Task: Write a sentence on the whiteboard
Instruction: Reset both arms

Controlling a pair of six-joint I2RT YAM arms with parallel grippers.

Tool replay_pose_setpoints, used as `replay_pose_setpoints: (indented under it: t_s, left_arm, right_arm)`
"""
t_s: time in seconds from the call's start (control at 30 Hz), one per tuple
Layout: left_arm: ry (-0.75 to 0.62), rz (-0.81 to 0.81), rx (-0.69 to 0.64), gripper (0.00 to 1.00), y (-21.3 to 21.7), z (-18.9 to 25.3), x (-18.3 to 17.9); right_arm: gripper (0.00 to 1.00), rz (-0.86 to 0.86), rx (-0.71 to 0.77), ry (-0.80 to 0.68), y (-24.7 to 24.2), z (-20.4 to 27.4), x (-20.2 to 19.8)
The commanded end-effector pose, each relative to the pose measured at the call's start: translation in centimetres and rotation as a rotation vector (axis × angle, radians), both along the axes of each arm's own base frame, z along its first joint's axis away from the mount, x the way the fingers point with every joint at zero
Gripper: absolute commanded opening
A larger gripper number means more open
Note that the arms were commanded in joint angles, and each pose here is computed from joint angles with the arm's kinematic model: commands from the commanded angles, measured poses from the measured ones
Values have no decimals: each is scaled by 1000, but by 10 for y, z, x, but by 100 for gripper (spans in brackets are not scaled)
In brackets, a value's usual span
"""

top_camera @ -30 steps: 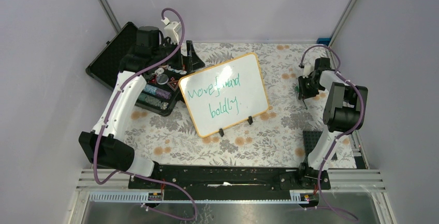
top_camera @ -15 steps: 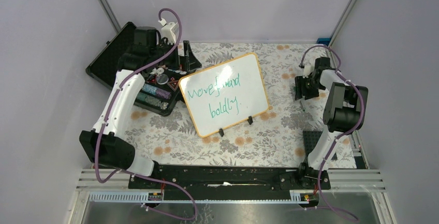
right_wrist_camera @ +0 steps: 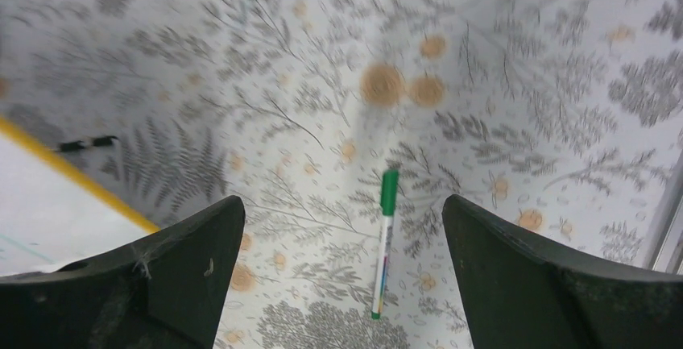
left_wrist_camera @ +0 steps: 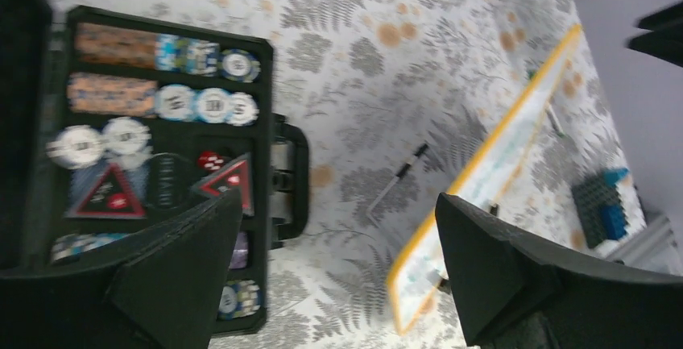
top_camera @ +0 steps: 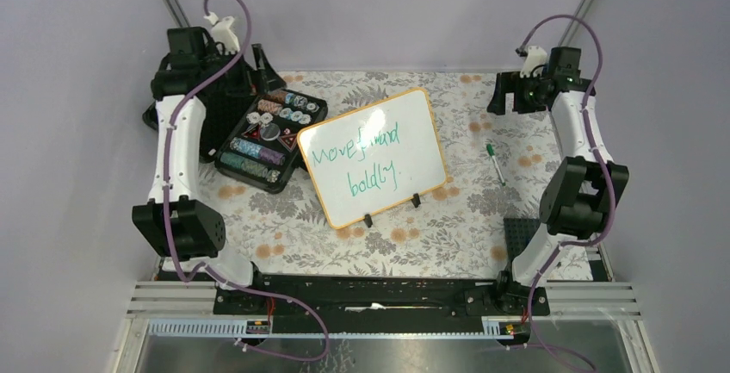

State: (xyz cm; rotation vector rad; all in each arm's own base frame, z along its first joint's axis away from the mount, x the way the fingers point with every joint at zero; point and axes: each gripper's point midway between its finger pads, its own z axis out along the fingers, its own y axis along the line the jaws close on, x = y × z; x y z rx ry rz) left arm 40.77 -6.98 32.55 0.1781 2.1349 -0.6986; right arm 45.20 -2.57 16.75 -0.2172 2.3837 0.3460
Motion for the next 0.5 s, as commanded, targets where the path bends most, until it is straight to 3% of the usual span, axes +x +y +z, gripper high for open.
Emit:
replay_pose_setpoints:
  t_s: [0.0, 0.23, 0.47]
  left_arm:
    - [-41, 31, 78, 99, 45, 5, 6]
    - [47, 120, 133, 99, 102, -46, 3]
    - [67, 147, 186, 99, 113, -68, -3]
  right_arm:
    - [100, 62, 107, -138, 24, 73, -7]
    - [100, 31, 231, -151, 23, 87, -12]
    - [100, 30, 250, -127, 24, 70, -17]
